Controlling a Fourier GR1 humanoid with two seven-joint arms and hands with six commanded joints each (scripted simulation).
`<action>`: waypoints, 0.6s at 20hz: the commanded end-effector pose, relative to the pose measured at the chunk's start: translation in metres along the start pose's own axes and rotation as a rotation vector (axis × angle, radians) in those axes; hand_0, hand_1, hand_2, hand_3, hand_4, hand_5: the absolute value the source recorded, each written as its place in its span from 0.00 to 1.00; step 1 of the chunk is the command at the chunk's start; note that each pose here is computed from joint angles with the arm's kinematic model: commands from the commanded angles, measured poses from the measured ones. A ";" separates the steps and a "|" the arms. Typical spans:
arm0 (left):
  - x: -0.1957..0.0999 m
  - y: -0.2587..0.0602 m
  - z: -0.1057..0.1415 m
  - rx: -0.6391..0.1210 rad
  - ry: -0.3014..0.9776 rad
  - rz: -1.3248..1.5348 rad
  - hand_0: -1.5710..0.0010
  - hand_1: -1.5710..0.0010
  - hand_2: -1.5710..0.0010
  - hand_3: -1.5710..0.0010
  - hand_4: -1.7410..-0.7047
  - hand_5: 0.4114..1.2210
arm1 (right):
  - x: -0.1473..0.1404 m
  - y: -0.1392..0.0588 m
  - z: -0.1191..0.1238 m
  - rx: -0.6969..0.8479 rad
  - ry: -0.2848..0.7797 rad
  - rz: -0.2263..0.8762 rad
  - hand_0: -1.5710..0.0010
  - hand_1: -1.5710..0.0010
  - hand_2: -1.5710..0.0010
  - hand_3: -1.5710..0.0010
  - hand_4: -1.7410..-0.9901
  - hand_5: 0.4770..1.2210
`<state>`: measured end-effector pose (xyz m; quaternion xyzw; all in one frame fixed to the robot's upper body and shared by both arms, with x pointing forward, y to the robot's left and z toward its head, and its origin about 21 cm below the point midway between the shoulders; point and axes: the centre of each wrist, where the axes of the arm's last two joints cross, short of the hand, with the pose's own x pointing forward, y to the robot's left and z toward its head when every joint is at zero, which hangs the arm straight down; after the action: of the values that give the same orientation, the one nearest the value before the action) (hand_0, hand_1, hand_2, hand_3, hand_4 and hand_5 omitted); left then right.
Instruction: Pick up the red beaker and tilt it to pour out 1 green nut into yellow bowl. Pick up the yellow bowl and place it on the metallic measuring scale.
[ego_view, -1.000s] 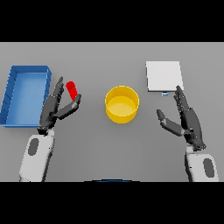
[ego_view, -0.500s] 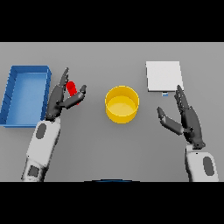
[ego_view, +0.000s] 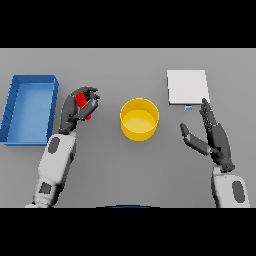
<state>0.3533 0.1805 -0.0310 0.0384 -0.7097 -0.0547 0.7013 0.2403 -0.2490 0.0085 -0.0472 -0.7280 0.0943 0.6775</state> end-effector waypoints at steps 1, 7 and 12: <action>0.003 0.001 -0.003 0.008 -0.006 0.003 0.32 0.33 0.33 0.38 0.25 0.73 | 0.000 -0.002 -0.001 -0.005 -0.004 0.003 1.00 1.00 1.00 1.00 0.60 0.23; 0.003 -0.010 0.001 -0.017 -0.043 -0.039 0.08 0.09 0.09 0.16 0.17 0.93 | 0.002 0.001 -0.003 0.001 -0.009 0.013 1.00 1.00 1.00 1.00 0.60 0.23; 0.016 -0.005 -0.004 -0.028 -0.067 -0.065 0.03 0.03 0.03 0.05 0.23 0.98 | 0.002 0.002 -0.001 0.003 -0.037 0.012 1.00 1.00 1.00 1.00 0.60 0.24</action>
<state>0.3569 0.1730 -0.0159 0.0495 -0.7310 -0.0894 0.6747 0.2409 -0.2466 0.0102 -0.0485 -0.7404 0.1004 0.6629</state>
